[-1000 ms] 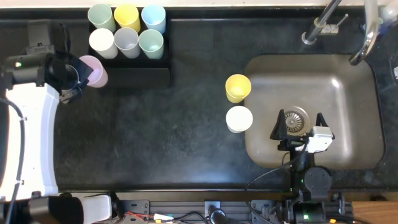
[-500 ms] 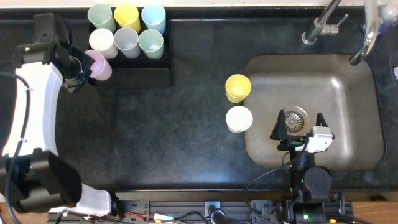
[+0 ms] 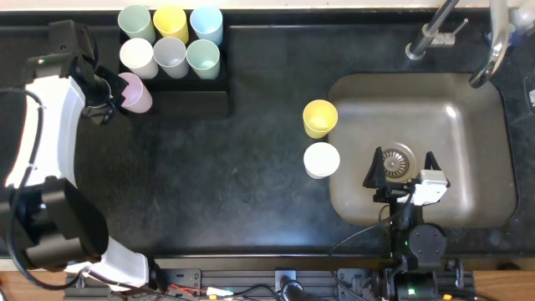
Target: Store Cups
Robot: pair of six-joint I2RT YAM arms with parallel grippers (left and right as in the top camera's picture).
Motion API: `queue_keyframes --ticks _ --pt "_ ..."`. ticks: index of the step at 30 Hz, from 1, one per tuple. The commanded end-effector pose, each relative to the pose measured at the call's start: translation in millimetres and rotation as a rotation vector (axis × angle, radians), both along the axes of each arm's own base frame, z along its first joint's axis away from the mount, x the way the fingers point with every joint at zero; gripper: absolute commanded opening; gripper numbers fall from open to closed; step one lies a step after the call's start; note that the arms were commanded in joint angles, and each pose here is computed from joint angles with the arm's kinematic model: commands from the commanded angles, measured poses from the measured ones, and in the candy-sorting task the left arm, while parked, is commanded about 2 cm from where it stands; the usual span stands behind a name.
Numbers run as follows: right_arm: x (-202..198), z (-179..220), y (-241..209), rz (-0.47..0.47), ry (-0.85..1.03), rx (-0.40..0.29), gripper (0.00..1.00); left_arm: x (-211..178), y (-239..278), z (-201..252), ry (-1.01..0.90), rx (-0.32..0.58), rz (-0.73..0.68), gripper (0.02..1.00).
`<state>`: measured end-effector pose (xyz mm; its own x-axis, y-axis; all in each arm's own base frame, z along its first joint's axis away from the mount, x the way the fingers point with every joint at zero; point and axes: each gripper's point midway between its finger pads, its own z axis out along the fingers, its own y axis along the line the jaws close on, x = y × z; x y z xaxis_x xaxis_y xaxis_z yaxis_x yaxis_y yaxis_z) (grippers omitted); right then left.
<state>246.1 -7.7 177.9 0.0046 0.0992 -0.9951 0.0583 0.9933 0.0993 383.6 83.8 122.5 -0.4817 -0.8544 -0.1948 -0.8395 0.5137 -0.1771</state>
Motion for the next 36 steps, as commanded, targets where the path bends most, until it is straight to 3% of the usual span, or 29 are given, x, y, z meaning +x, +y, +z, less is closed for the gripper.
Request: queue_keyframes --ticks 1,31,32,33,35,36 --pt "0 -4 -2 -0.011 0.001 0.000 0.998 6 3 1 -0.022 0.001 0.012 0.036" --pt "0 -4 -2 -0.011 0.000 0.000 0.998 10 8 -23 0.030 0.020 0.017 0.036" --pt "0 -4 -2 -0.011 0.000 0.000 0.998 10 8 -23 0.030 0.020 0.017 0.080" --pt "0 -4 -2 -0.011 0.001 0.000 0.998 10 8 -23 0.030 0.020 0.017 0.222" --pt "0 -4 -2 -0.011 0.001 0.000 0.996 10 8 -23 0.030 0.020 0.017 0.805" --pt "0 -4 -2 -0.011 0.001 0.000 0.998 10 8 -23 0.029 0.019 0.017 1.000"
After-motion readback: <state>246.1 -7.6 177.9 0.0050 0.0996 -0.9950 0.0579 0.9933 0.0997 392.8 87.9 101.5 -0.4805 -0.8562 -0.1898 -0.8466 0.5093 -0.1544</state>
